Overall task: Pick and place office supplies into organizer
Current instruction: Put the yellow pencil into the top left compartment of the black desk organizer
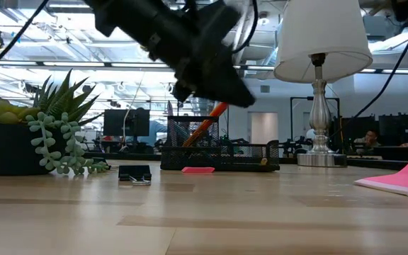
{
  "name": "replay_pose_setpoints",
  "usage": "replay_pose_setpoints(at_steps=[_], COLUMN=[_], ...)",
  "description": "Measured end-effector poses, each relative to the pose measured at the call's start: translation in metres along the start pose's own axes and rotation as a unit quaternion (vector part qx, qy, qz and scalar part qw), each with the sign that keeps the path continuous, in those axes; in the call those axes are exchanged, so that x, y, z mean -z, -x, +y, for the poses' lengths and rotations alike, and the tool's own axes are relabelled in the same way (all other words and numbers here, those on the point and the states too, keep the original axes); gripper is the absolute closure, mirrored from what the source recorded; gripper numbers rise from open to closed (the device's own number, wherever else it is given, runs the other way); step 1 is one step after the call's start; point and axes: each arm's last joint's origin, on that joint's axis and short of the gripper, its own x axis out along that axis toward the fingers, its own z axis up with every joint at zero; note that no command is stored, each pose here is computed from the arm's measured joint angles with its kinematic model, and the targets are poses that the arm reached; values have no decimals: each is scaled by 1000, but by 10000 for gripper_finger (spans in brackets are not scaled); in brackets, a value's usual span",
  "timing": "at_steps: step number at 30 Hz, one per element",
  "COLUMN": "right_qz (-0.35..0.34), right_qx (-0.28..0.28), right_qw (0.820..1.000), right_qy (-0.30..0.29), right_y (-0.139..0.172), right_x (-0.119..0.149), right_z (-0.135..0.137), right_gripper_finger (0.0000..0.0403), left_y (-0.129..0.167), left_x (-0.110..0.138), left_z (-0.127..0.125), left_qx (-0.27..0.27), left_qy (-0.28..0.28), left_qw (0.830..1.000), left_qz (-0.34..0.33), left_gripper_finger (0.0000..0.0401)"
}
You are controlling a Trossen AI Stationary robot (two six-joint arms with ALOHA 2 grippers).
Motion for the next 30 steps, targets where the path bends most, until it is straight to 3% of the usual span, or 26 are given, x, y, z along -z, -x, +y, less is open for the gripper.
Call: replay_pose_setpoints(at_steps=[3, 7, 10, 16, 23, 30], right_qz=[12, 57, 117, 132, 109, 152], right_qx=[1, -24, -50, 20, 3, 6], right_qw=[1000, 997, 992, 989, 977, 949], right_qy=[-28, -46, 17, 70, 185, 276], right_y=[-5, -10, -15, -31, -79, -126], right_x=[0, 5, 14, 14, 9, 28], right_z=[-8, -14, -25, -60, -84, -94], right_gripper_finger=[255, 255, 255, 255, 255, 273], left_y=[0, 8, 23, 71, 118, 134], left_x=[-7, -22, -38, -67, -74, -69], left_z=[-3, -9, -12, -21, -31, -38], left_qx=[3, 7, -22, -94, -126, -134], left_qy=[33, -16, -77, -126, -162, -183], left_qw=[999, 999, 996, 986, 977, 972], left_qz=[-9, -29, -34, -47, -59, -54], left_gripper_finger=[335, 343, 355, 380, 398, 401])
